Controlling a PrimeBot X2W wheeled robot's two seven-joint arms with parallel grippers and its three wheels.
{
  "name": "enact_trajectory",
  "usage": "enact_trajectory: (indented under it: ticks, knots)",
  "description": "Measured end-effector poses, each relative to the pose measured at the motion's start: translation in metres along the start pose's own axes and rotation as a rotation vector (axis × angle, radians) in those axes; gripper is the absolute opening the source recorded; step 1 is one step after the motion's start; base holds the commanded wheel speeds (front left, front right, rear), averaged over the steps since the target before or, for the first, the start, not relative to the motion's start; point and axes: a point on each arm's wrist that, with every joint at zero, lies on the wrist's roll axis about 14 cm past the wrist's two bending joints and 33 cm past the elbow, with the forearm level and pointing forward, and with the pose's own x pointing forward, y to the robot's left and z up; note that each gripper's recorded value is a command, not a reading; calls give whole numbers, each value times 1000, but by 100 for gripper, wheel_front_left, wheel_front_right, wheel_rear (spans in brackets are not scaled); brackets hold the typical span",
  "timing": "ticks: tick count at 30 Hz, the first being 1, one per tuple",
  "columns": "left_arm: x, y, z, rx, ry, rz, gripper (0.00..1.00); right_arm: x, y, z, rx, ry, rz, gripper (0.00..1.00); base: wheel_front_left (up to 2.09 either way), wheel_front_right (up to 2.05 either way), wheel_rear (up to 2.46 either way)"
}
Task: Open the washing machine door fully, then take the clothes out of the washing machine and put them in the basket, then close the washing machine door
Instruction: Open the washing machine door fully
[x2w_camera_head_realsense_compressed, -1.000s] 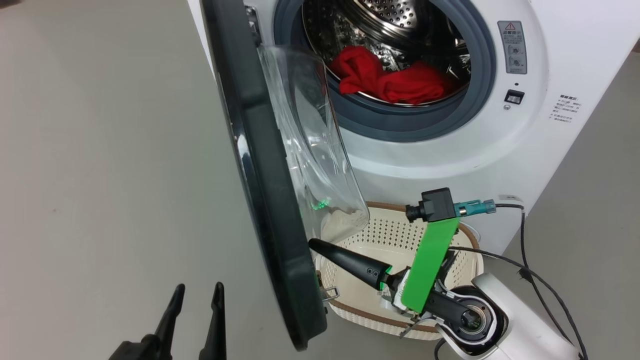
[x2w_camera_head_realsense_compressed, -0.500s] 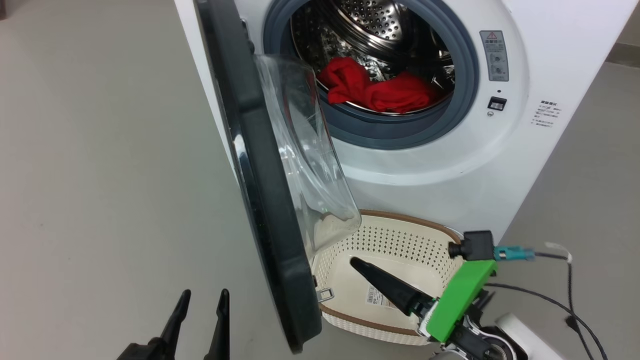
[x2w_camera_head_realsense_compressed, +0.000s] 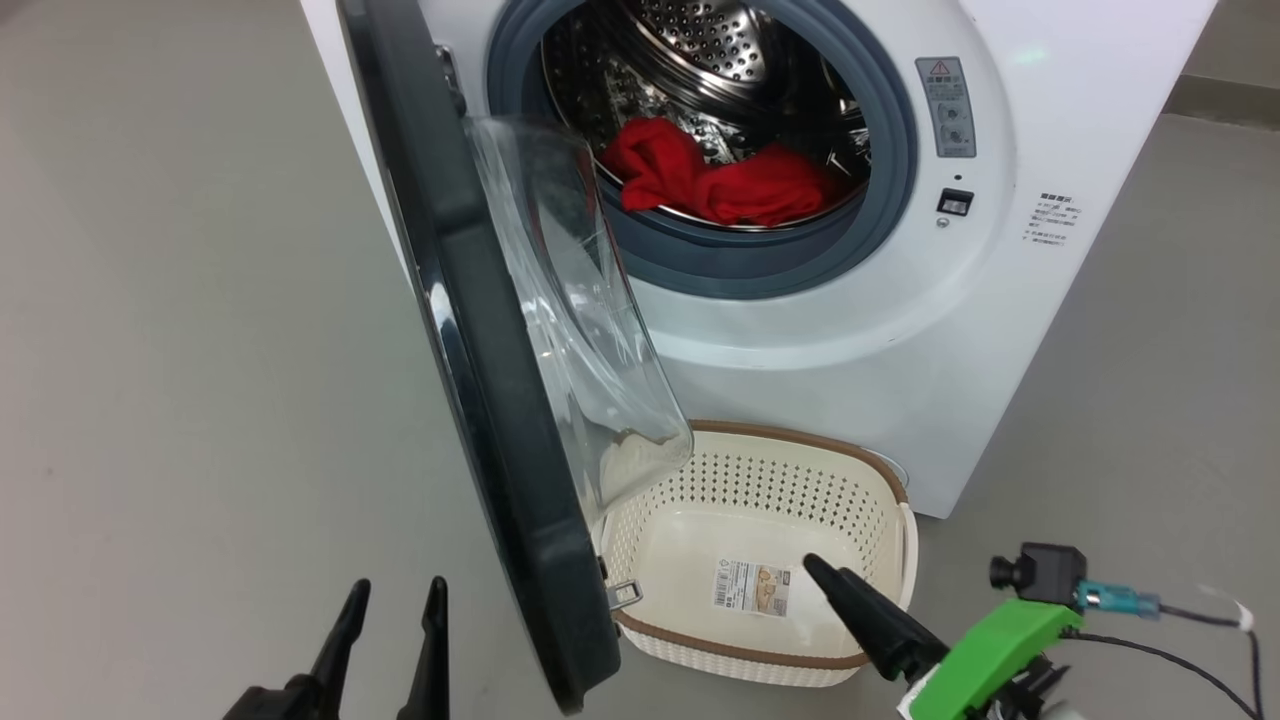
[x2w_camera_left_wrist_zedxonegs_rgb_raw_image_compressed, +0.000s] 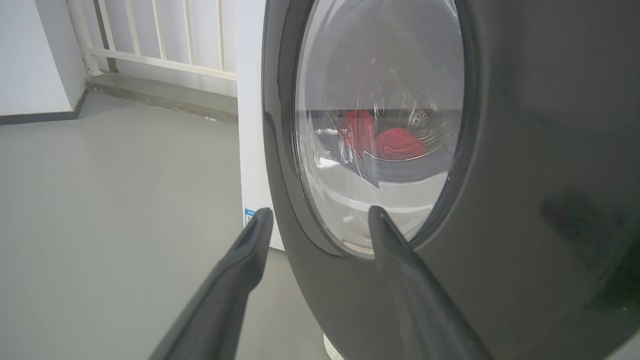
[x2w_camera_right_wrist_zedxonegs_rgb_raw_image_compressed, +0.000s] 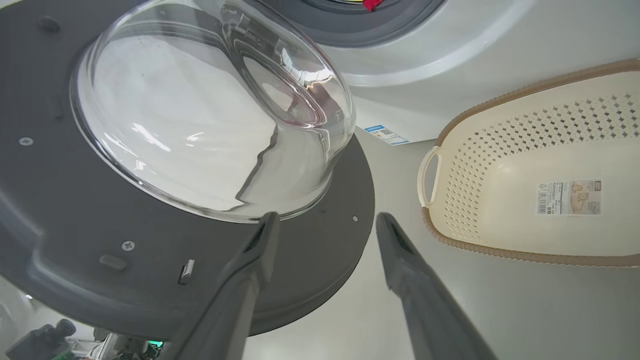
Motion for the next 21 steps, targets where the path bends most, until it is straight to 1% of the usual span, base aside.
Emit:
enact_trajectory:
  ticks: [3,6,8,15,18,21]
  knots:
    - [1,0,0,0,-1,0,100,-6,-13,7,-25,-66,-39,100,0,0,0]
    - [2,0,0,0,-1,-1,100,-10,-19,13,-57,-115,-55,100,0,0,0]
    - [2,0,0,0,-1,0,100,-13,-25,13,-88,-129,-71,100,0,0,0]
    - [2,2,2,-1,-5,3,100,-20,-41,18,-281,-134,-112,100,0,0,0]
    - [2,2,2,-1,-7,4,100,-20,-40,40,-394,-192,-115,100,0,0,0]
    - [2,2,2,-2,-9,5,100,-20,-33,50,-515,-224,-108,100,0,0,0]
